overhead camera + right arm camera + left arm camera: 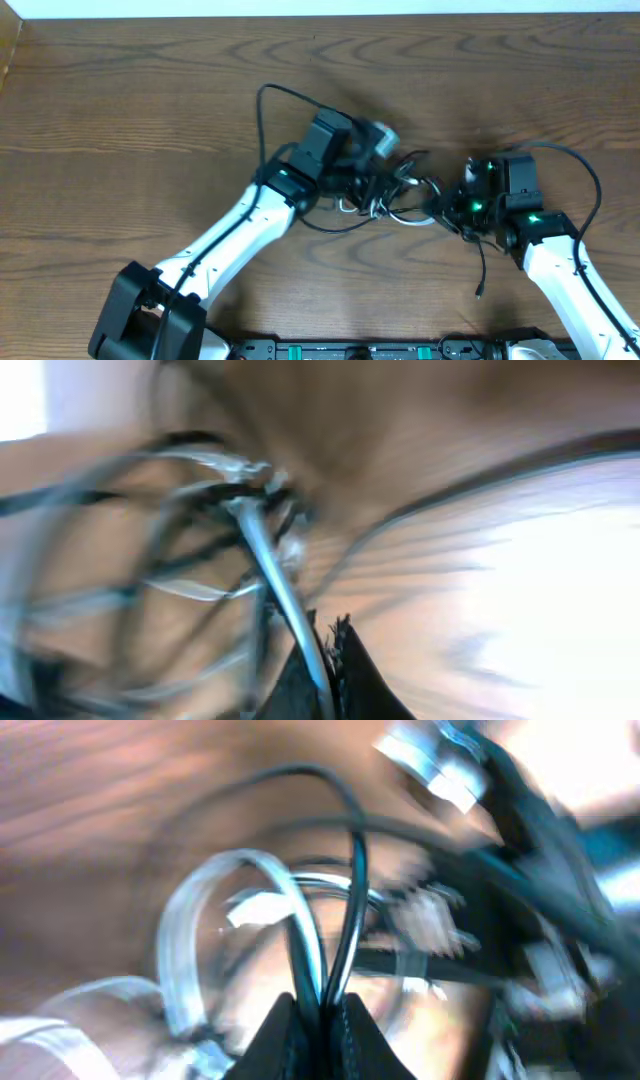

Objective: Untangle cables

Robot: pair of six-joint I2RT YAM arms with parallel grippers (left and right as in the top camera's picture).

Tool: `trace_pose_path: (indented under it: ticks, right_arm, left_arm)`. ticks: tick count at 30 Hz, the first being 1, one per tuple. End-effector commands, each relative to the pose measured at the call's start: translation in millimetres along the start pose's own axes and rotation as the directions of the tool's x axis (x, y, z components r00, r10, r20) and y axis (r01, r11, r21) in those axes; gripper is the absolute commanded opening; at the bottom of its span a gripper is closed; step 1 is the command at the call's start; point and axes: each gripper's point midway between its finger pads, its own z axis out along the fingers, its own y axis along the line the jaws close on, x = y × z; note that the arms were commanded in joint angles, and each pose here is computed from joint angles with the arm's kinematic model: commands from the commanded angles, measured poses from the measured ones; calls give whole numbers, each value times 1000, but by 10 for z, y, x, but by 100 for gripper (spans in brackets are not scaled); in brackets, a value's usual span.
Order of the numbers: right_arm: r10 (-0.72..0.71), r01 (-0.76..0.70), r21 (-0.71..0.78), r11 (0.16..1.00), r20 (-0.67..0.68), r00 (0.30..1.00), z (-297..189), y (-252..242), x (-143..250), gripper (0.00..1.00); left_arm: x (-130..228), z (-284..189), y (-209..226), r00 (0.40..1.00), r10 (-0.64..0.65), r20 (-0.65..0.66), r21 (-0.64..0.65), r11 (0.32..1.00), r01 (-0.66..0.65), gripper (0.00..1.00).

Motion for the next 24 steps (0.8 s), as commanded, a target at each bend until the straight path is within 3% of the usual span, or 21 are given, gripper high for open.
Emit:
trace_pose_path:
  ticks: [1,5,9,13,15,20,21,24]
  right_arm:
    - [-114,63,328,943,139,984,-148,-661,-282,1]
    - [-126,14,501,865,189,974,-346,-1037,-380,1]
    - [-180,49,510,859,210,961,-368,-1017,-490,4]
    - [-190,77,429,900,227,955,-296,-837,-552,39]
    - [-198,89,397,914,242,950,-276,-756,-596,49]
    - [-256,220,182,958,210,943,-146,-298,-567,64]
    - [-331,320,90,943,192,924,-117,-88,-523,66]
    - [-390,393,22,919,184,902,-96,79,-468,70]
  left_arm:
    - [-227,-310,815,953,-247,175,-270,919,288,7]
    - [-275,-606,1233,888,-365,279,-311,840,444,8]
    - [-181,-667,1321,873,-406,270,-327,814,480,7]
    - [-96,-638,1292,872,-426,240,-333,808,486,8]
    - [-84,-608,1245,880,-420,222,-323,820,472,7]
    - [-79,-493,985,938,-322,129,-233,910,344,7]
    - [-84,-469,889,948,-301,106,-183,931,316,7]
    - [-213,-440,516,973,-214,86,27,977,212,7]
